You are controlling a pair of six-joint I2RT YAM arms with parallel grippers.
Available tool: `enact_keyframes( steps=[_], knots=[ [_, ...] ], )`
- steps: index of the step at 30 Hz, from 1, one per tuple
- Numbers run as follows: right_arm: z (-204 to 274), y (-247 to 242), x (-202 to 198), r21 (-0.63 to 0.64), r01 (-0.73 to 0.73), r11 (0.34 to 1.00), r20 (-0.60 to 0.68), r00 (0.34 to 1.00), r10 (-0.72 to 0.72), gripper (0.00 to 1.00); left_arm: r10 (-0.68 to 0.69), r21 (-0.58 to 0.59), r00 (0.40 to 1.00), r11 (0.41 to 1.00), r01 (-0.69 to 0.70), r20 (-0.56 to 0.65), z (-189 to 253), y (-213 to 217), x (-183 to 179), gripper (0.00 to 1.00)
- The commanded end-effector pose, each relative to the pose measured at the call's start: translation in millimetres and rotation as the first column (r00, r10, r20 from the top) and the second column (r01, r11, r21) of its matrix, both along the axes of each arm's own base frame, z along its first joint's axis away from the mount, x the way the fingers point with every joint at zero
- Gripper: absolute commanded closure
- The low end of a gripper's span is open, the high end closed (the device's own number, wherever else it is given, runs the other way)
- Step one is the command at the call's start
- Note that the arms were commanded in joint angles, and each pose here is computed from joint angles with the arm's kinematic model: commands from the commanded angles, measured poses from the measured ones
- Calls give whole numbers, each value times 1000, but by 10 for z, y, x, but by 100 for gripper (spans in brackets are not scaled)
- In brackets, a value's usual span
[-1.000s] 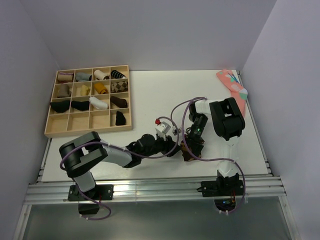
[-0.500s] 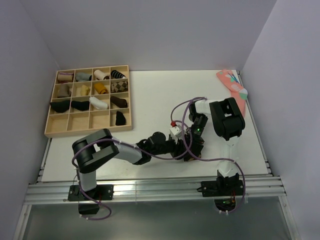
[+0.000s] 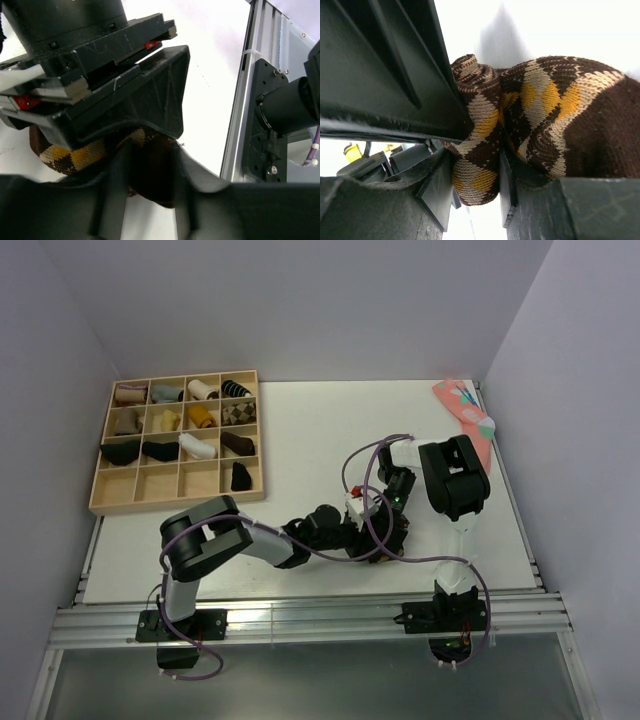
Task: Roll the socks
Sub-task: Roll the sock at the center of the board.
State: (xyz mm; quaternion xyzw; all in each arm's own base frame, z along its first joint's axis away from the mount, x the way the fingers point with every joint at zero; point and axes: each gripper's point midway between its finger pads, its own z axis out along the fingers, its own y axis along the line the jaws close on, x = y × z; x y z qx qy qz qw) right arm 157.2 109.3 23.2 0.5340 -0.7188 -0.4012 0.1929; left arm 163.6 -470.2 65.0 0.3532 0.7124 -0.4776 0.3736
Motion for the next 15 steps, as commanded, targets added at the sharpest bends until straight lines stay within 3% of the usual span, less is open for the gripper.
enact_keyframes(
  steps=[1,6,7,9,15],
  knots=[
    [-90,-21,112,2,-29,1000,74,997,29,72,-54,20,998,998,55,-28,-95,-104,-95,64],
    [-85,8,122,13,-15,1000,96,995,13,67,-52,51,994,997,58,-98,-245,-104,-142,85],
    [-83,21,149,18,-6,1000,113,994,4,64,-52,57,993,997,58,-110,-257,-107,-149,94],
    [-98,48,172,29,7,1000,138,990,-10,60,-47,80,989,995,58,-137,-312,-98,-164,100],
    [-22,178,370,102,96,990,253,960,-119,47,-12,150,980,988,43,-198,-454,-70,-176,100]
  ],
)
